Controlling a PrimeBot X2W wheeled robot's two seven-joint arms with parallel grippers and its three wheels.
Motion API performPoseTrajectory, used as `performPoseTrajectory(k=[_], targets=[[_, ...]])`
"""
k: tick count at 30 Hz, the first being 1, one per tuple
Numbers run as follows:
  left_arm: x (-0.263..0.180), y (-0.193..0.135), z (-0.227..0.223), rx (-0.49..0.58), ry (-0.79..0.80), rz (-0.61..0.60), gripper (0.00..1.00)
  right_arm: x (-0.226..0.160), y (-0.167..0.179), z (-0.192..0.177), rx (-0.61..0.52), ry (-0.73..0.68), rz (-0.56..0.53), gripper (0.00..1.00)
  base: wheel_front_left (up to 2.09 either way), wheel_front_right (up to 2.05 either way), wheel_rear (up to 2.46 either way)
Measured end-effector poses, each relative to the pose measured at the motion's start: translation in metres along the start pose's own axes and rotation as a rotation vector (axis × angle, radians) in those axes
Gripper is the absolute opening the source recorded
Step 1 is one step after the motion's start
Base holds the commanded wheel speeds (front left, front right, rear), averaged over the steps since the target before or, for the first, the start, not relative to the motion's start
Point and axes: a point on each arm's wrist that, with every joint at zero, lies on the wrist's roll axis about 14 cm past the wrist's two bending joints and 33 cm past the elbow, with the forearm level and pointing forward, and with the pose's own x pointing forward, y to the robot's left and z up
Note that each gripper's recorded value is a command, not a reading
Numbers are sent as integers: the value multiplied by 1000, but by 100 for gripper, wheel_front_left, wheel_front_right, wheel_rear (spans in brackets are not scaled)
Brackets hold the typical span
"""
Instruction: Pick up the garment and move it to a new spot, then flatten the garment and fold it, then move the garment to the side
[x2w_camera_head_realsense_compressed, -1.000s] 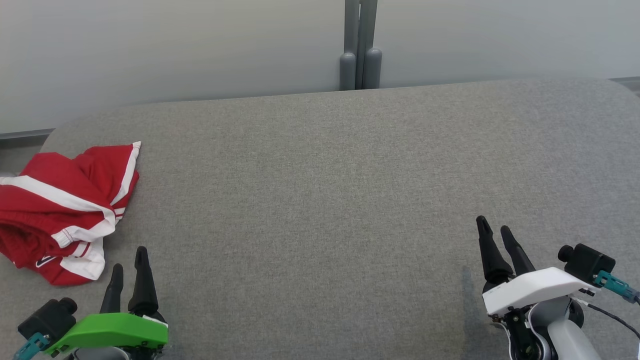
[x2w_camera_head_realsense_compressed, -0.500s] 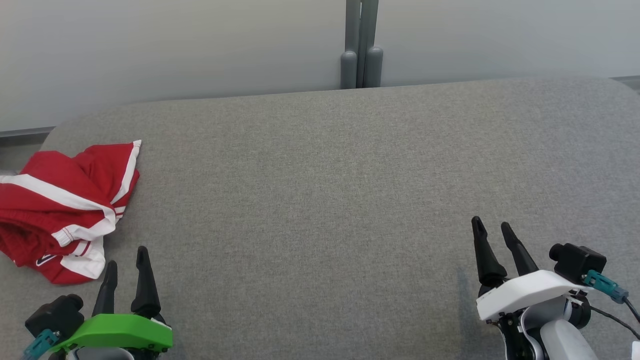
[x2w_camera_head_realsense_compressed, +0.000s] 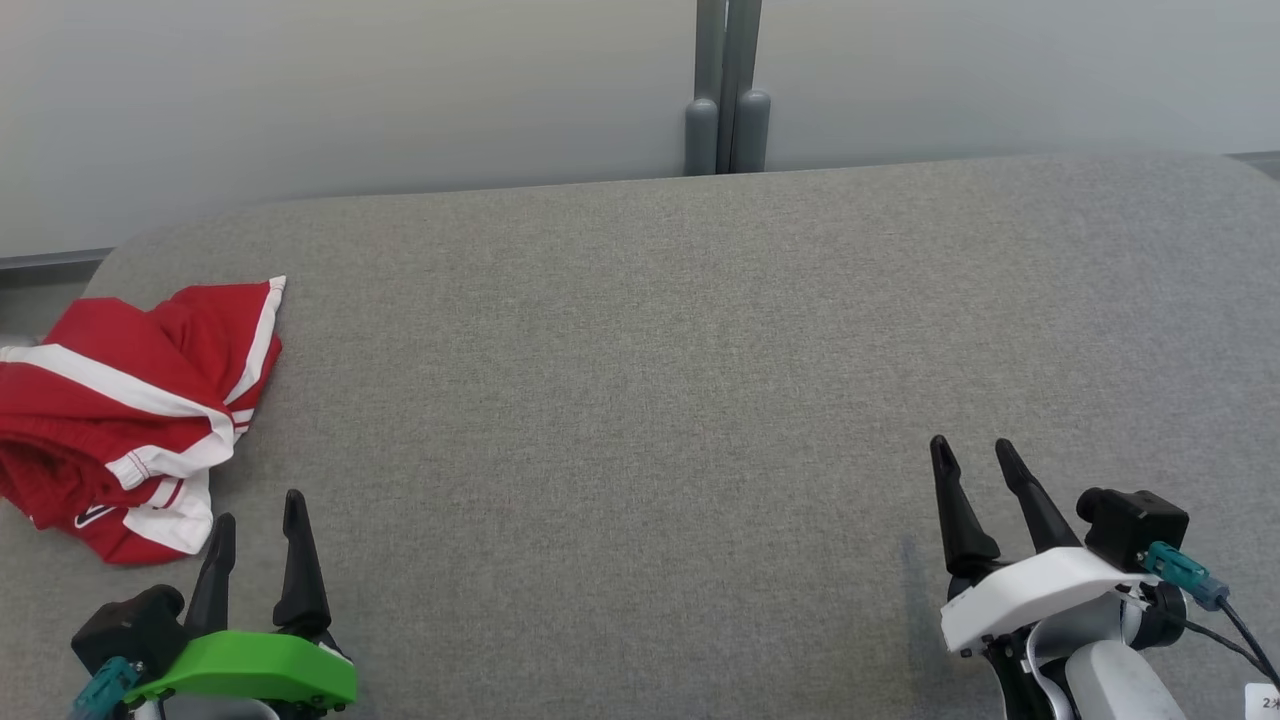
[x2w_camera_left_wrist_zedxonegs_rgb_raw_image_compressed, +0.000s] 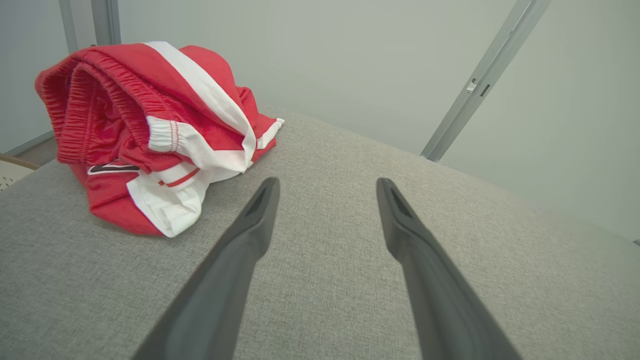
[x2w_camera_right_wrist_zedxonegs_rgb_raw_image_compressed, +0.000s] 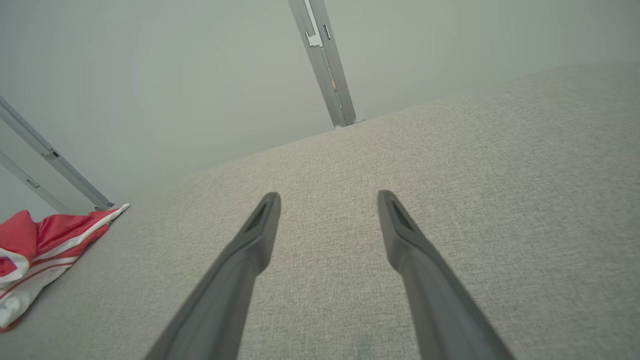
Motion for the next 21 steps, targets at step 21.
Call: performPoseTrajectory(k=[21], targets=[[-3, -5, -12, 217, 22, -37, 100, -1, 9, 2, -211, -17, 53, 100, 0, 0, 0]])
